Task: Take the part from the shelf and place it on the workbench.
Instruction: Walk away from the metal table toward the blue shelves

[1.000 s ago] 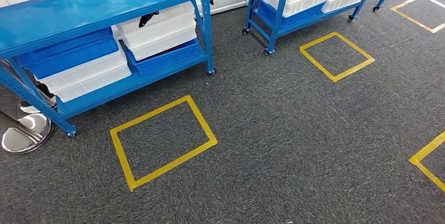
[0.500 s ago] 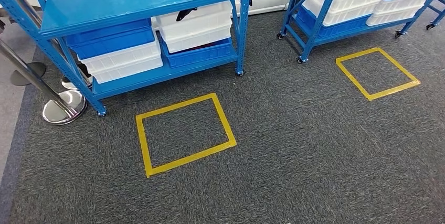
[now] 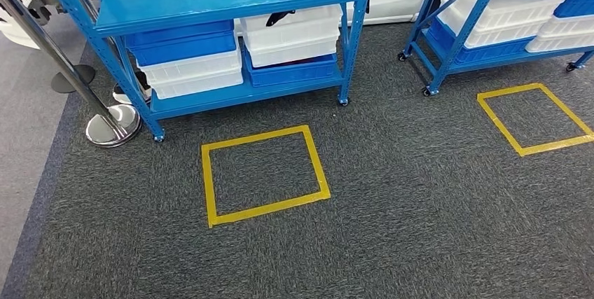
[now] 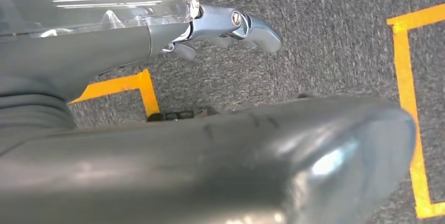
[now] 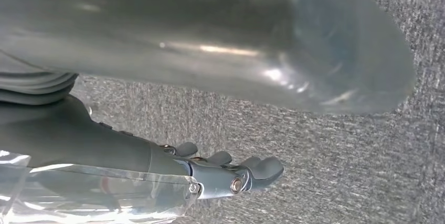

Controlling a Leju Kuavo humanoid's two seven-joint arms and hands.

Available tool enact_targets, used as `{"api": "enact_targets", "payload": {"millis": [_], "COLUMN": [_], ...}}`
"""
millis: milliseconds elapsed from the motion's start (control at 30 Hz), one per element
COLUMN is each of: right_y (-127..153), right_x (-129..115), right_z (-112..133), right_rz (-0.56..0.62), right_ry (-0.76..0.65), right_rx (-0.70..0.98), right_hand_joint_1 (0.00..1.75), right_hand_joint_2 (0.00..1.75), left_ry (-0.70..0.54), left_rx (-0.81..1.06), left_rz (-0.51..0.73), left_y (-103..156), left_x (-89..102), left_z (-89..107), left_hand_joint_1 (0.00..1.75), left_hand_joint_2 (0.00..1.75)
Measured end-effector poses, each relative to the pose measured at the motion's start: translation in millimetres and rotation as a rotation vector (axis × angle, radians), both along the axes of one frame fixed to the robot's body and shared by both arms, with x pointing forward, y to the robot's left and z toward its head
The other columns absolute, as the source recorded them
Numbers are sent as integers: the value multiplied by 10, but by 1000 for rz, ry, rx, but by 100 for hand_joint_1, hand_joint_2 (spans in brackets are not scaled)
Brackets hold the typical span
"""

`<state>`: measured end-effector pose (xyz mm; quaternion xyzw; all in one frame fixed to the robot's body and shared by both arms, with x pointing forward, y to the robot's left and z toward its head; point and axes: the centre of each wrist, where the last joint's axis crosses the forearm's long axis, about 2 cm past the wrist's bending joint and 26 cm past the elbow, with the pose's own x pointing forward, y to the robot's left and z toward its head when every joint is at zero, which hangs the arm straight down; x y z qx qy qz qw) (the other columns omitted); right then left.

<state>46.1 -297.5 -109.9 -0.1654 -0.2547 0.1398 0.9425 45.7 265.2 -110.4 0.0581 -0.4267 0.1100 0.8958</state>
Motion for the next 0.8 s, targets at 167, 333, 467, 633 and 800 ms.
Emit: {"api": "enact_targets", "payload": {"millis": [167,333,467,633,800], "right_y": [-6,-25,-41,-38,-45], "right_x": [-9,-75,-151,-146,-134], "right_z": [-1,-8,-15,-15,-14], "right_rz": [-2,-14,-35,-58,-76], "right_ry": [9,47,63,53,51], "right_rx": [2,-11,-19,-12,-11], "right_hand_joint_1": [0,0,0,0,0], "right_hand_joint_2": [0,0,0,0,0], "left_ry": [-2,3,-4,-6,2], "left_rx": [-2,-10,-15,-15,-14], "left_rz": [-1,-15,-33,-40,-51], "left_y": [-7,-25,-43,-44,-49], "left_x": [7,-6,58,81,41], "left_z": [1,1,9,12,8], "left_hand_joint_1": [0,0,0,0,0], "left_hand_joint_2": [0,0,0,0,0]}}
